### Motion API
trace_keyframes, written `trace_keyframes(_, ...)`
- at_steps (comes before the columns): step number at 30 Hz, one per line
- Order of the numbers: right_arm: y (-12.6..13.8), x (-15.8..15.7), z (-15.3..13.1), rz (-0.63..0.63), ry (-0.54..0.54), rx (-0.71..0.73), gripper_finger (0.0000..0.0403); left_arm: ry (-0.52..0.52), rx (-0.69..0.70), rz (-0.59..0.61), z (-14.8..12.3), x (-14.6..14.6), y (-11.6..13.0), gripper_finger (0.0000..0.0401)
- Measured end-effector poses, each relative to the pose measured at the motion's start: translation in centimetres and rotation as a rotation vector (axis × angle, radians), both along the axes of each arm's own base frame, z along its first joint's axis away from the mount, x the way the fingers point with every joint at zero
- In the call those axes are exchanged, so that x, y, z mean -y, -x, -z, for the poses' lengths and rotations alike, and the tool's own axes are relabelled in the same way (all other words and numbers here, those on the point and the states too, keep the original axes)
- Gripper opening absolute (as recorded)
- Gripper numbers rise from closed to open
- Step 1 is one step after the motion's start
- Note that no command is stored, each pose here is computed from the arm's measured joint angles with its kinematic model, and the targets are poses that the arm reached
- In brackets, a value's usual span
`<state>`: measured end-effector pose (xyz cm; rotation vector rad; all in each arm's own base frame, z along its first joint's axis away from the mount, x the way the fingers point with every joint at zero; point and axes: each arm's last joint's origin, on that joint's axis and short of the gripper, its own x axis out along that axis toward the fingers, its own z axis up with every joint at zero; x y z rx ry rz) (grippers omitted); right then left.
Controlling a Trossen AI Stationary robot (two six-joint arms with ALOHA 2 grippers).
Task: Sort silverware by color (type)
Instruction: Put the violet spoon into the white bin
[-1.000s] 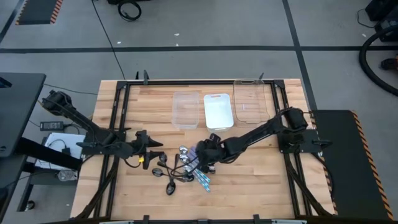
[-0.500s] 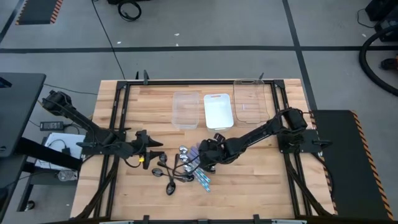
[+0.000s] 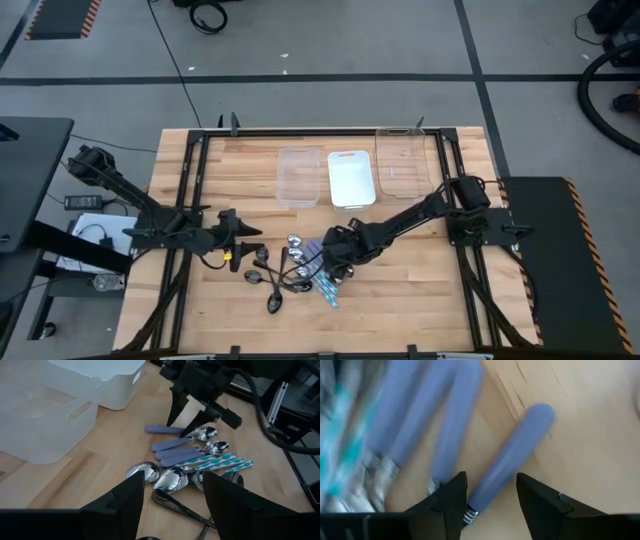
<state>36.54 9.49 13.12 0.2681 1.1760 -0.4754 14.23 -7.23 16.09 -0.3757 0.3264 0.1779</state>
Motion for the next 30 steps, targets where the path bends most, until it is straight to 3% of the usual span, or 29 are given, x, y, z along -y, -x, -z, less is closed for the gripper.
trace_keyframes(11, 0.3, 0.8, -0.1, -0.014, -0.102, -0.076, 0.0140, 0.006, -0.002, 0.010, 0.0, 0.1, 0.0, 0.0208)
trace_keyframes(24, 0.8, 1.5, -0.2, 0.006, -0.284, -0.174, 0.0157, 0.003, -0.006, 0.010, 0.0, 0.1, 0.0, 0.0208)
trace_keyframes(30, 1.0, 1.5, -0.2, -0.021, -0.311, -0.203, 0.0134, 0.002, -0.006, 0.011, 0.0, 0.1, 0.0, 0.0208)
